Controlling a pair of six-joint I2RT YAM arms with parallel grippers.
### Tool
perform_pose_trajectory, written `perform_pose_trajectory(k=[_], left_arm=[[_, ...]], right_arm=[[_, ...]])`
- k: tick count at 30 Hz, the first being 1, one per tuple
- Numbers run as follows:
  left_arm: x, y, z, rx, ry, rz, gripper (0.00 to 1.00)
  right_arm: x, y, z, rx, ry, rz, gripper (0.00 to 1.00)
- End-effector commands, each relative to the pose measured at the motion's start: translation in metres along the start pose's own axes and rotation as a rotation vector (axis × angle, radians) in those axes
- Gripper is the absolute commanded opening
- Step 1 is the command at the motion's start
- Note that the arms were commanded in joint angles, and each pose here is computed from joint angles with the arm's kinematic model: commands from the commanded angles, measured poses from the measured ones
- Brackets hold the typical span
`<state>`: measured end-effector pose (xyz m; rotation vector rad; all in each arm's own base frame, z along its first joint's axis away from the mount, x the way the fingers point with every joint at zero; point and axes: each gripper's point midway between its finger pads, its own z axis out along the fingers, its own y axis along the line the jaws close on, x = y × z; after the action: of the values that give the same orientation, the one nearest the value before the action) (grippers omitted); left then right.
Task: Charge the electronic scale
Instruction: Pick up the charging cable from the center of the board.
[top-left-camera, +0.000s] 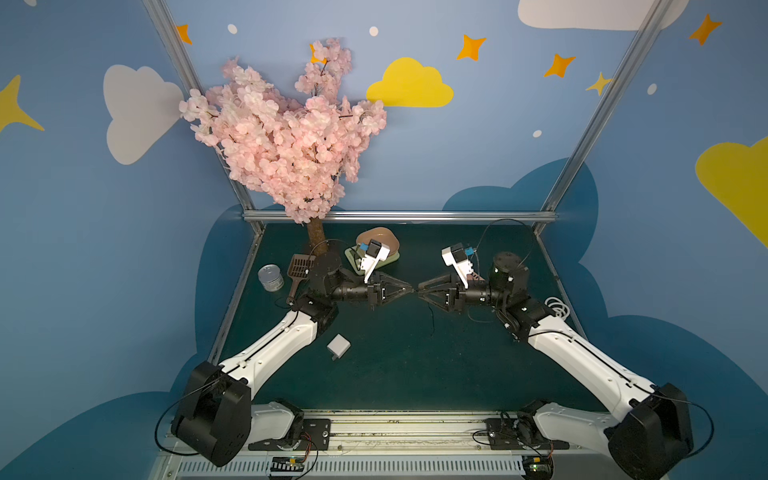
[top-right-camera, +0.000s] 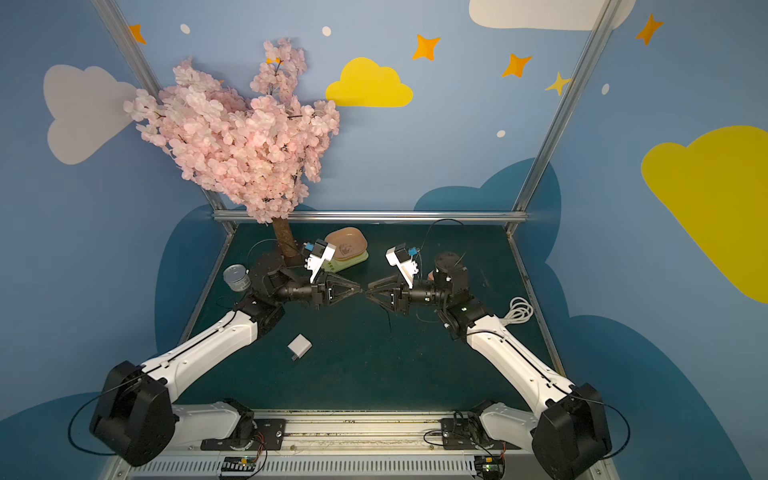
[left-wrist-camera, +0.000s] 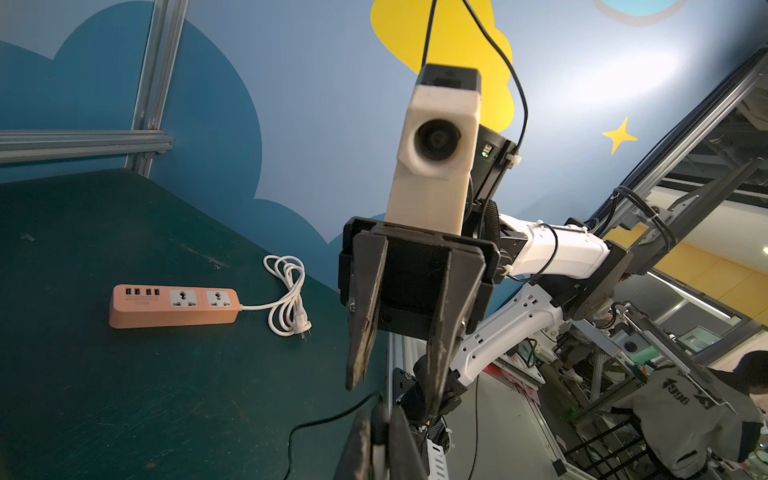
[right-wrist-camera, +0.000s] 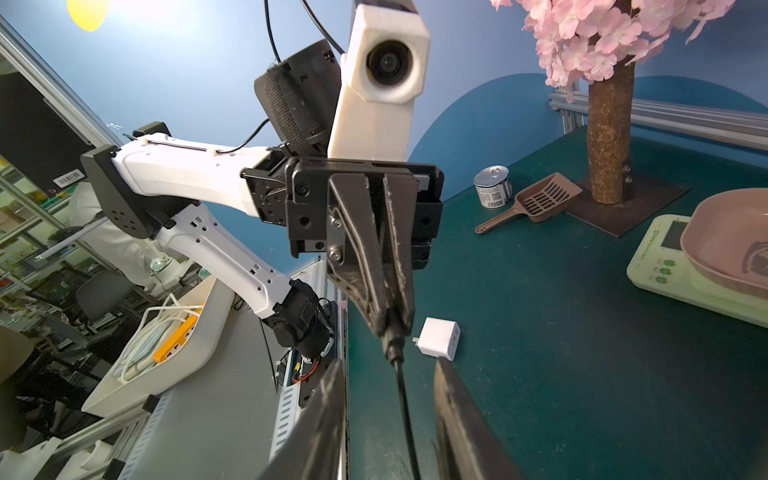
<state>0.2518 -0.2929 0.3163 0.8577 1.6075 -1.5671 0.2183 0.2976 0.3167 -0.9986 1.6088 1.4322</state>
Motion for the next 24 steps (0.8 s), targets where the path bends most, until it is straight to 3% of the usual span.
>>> perform_pose_trajectory(k=[1, 12, 20, 24], left_arm=[[-0.002, -0.005, 0.003, 0.027, 0.001, 0.037, 0.11], [-0.004, -0.009, 0.006, 0.039, -0.010, 0.047, 0.11], [-0.006, -0.008, 0.008, 0.046, -0.019, 0.044, 0.11], [-0.006, -0.007, 0.009, 0.049, -0.018, 0.041, 0.11]], right_arm=[[-0.008, 0.008, -0.001, -0.038, -0.014, -0.022, 0.28], [-0.006, 0.007, 0.001, -0.053, -0.015, -0.015, 0.21], [-0.004, -0.001, 0.004, -0.041, -0.014, 0.003, 0.28], [-0.005, 0.000, 0.005, -0.054, -0.017, 0.004, 0.22]])
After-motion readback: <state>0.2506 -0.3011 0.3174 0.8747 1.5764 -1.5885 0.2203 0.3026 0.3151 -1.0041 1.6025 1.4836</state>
